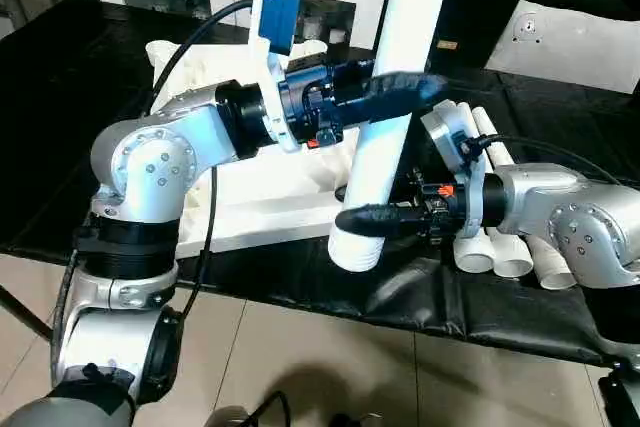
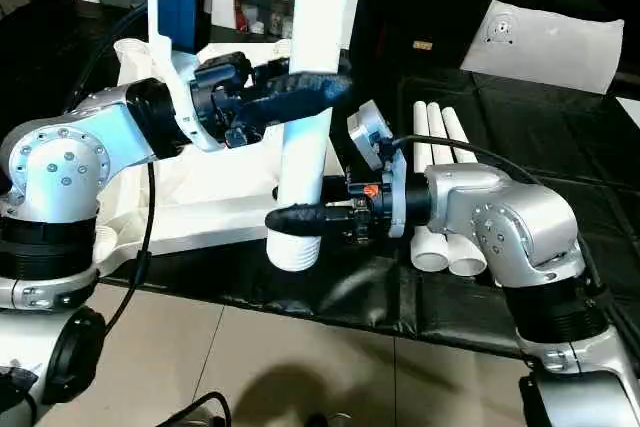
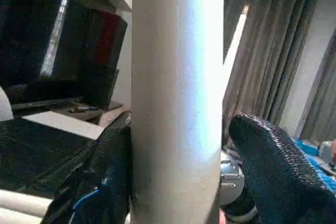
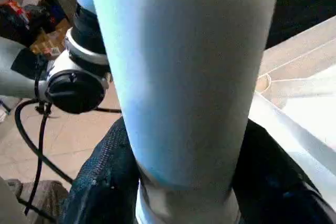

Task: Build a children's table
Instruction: Insert table leg to table base

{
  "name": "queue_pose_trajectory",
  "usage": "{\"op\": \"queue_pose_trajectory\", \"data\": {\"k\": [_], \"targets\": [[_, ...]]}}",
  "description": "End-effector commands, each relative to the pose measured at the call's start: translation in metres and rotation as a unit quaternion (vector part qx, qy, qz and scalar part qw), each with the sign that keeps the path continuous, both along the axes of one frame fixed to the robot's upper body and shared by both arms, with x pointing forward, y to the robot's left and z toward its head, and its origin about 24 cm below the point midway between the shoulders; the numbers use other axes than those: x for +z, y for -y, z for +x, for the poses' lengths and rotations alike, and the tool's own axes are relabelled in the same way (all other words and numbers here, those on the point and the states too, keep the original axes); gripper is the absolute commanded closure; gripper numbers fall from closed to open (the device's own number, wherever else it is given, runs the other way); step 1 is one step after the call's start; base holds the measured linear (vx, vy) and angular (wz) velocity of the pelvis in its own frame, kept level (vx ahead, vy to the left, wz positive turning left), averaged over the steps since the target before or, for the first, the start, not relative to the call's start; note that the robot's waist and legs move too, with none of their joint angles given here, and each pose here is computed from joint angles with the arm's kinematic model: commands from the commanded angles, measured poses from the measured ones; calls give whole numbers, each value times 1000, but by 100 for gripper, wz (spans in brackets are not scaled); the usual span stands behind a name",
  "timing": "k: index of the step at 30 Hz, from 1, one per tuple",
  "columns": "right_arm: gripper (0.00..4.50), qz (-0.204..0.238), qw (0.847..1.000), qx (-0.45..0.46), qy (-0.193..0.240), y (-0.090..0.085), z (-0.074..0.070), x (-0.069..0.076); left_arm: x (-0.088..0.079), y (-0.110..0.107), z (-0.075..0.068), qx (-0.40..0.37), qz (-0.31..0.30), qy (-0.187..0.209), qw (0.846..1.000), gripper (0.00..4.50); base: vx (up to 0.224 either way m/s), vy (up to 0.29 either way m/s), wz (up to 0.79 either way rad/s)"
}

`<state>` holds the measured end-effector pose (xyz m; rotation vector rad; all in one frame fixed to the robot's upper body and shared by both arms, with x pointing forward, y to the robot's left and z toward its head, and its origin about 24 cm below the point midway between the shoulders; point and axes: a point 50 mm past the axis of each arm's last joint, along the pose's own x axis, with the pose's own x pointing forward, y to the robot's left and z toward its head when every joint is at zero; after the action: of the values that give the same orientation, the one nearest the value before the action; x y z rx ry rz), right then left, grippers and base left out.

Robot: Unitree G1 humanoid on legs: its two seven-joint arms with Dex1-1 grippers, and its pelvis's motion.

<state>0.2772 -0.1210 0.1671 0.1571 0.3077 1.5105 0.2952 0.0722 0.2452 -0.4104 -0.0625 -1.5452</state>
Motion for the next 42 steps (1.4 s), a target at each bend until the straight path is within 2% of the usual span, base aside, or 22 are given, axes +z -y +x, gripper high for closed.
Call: {"op": "queue_pose_trajectory", "data": {"k": [1, 4, 6, 10, 12, 17, 18, 20, 21, 23, 25, 26, 27, 28, 32, 36, 42], "targets": [[252, -6, 999, -31, -10, 7, 3, -6, 15, 2, -8, -20, -30, 21, 999, 106, 0, 0, 0], [252, 4, 999, -44, -6, 8, 5, -5, 16, 0, -6, -7, -53, 14, 998, 88, 0, 0, 0], [252, 30, 997, -73, 5, 10, 8, -3, 24, -9, 3, 40, -135, -11, 990, 65, 0, 0, 0], [254, 58, 992, -113, 13, 12, 12, -2, 31, -23, 17, 101, -210, -52, 971, 49, 0, 0, 0], [254, 60, 991, -118, 14, 12, 12, -3, 31, -25, 18, 109, -214, -55, 969, 49, 0, 0, 0], [254, 73, 979, -187, 21, 14, 16, -12, 7, -37, 32, 219, -139, -54, 964, 49, 0, 0, 0], [254, 57, 973, -219, 34, 15, 19, -19, -13, -41, 40, 288, -63, -46, 955, 49, 0, 0, 0], [254, 50, 973, -221, 38, 15, 19, -21, -17, -42, 42, 302, -50, -48, 951, 49, 0, 0, 0], [254, 35, 972, -225, 48, 13, 18, -25, -28, -45, 47, 340, -17, -57, 939, 49, 0, 0, 0], [254, 30, 973, -224, 51, 11, 17, -28, -35, -46, 50, 367, 1, -65, 928, 49, 0, 0, 0], [254, 30, 974, -220, 49, 8, 16, -29, -30, -40, 43, 329, -19, -45, 943, 49, 0, 0, 0], [254, 30, 974, -220, 49, 8, 16, -29, -30, -40, 43, 329, -19, -45, 943, 49, 0, 0, 0], [254, 24, 975, -215, 53, 5, 16, -31, -20, -27, 27, 242, -54, -37, 968, 32, 0, 0, 0], [254, 22, 975, -214, 55, 5, 16, -31, -17, -23, 21, 217, -56, -30, 974, 21, 0, 0, 0], [254, 14, 976, -209, 62, 3, 18, -31, -20, -13, 19, 204, -32, -7, 978, 4, 0, 0, 0], [254, -6, 978, -193, 73, 2, 18, -32, -24, -2, 12, 175, -24, -6, 984, 0, 0, 0, 0], [254, -13, 981, -177, 84, -2, 17, -30, -33, 9, 16, 194, 5, -10, 981, 0, 0, 0, 0]]}}
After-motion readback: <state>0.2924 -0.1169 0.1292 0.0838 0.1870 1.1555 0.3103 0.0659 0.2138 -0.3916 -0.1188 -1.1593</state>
